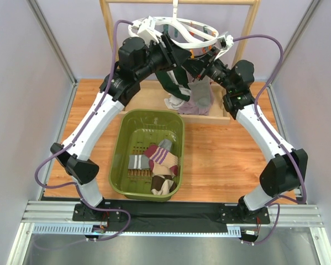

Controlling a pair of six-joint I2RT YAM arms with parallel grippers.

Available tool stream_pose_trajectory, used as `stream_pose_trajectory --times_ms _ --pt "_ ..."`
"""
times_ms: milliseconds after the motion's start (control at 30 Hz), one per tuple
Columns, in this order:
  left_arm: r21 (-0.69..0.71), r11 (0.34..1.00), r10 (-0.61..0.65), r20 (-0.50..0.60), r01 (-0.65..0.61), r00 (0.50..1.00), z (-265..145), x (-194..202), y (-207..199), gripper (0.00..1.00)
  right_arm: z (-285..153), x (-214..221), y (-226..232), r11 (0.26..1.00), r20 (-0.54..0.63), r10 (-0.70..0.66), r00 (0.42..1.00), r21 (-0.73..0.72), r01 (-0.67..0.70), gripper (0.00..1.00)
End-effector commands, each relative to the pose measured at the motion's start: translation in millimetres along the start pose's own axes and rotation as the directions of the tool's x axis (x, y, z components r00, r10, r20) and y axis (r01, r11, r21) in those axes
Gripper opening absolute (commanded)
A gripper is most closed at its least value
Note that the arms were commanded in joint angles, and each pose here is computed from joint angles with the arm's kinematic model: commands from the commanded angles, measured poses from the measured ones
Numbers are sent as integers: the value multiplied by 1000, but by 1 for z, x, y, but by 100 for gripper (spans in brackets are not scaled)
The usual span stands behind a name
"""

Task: Clip the socks to the hanger
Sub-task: Open the clamp at the hanger.

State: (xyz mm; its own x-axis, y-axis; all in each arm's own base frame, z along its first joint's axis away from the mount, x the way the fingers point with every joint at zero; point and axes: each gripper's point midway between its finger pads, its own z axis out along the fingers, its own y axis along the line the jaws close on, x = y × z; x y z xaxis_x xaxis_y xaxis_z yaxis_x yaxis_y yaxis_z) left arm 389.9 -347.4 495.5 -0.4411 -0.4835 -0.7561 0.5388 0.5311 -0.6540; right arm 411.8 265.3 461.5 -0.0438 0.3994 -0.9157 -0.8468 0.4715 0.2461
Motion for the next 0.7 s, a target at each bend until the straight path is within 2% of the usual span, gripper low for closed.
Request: stream_pose_trajectory --times_ms 0,600,667 --pt "-16 1000 15 71 -13 997 -7 -10 -9 59 -5 -32 22 996 41 -74 996 -43 75 0" --pt "12 999 35 49 -36 998 28 0 -9 58 -6 -31 30 993 29 -78 996 -85 81 0" --pt "27 998 48 41 -49 998 31 3 -9 61 -6 -30 31 991 21 -91 996 -97 93 0"
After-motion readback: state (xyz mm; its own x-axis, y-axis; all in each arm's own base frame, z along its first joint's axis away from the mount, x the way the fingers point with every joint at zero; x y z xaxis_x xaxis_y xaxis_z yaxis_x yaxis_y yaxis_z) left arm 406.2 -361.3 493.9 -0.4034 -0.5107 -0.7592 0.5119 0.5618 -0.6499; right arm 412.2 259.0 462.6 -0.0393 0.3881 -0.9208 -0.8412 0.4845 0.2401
